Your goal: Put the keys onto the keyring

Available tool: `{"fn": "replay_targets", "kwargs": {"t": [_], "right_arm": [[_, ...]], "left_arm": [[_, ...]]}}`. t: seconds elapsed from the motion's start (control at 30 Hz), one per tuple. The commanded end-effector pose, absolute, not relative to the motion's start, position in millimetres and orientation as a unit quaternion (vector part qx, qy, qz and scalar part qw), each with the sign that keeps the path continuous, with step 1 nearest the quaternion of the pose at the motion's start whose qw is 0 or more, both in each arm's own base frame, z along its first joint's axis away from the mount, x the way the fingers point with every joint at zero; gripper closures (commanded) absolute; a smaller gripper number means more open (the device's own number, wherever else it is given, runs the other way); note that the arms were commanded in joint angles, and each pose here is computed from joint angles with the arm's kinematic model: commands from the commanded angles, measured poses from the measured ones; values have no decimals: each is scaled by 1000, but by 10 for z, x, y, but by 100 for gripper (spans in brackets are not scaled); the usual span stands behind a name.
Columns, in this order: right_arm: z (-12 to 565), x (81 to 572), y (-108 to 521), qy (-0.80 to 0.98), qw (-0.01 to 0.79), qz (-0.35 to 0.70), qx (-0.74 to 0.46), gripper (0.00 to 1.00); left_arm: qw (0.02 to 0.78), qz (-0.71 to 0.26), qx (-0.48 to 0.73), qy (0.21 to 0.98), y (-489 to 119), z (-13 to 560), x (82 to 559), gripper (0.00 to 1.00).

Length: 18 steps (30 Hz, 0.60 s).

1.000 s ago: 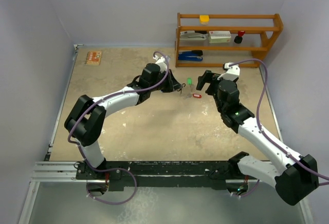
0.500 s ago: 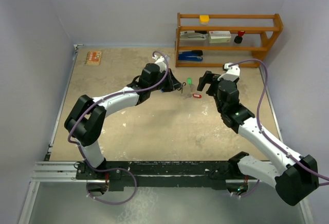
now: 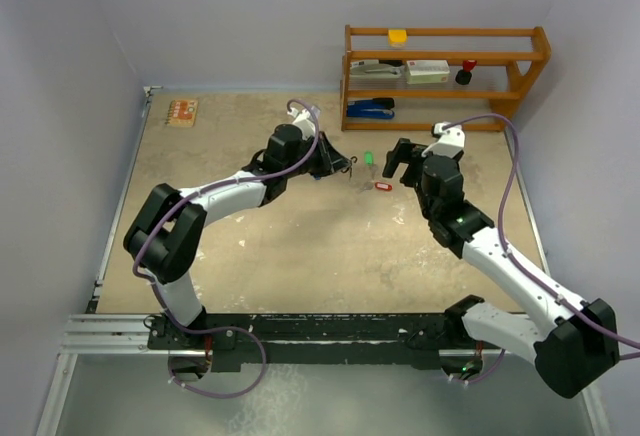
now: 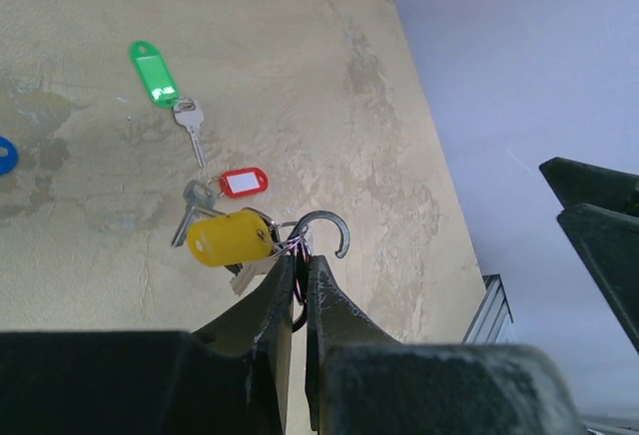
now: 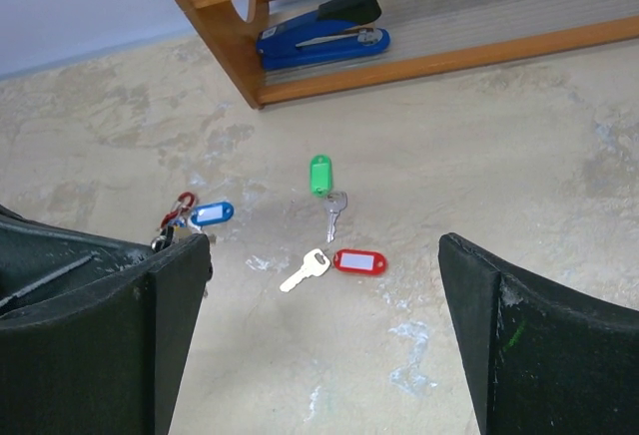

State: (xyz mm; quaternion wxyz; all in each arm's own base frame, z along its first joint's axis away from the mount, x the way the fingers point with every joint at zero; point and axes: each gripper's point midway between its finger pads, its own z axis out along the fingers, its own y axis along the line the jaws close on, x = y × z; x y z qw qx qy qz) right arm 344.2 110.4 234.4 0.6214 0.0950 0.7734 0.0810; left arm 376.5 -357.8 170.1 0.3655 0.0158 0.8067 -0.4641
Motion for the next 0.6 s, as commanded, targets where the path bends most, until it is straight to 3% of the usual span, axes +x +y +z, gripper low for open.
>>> {"fn": "replay_targets", "kwargs": {"t": [0.0, 0.3, 0.57], "right_arm": [[2432, 3538, 1239, 776, 616, 102, 84, 4], [2390, 3695, 1656, 794, 566, 208, 79, 32], [2298, 3756, 1836, 798, 534, 267, 80, 46]], "left_arm": [[389, -497, 22, 775, -3606, 1955, 3807, 97], [399, -507, 41, 763, -3618, 2029, 3765, 96], [402, -523, 56, 749, -3656, 2095, 3727, 96]]}}
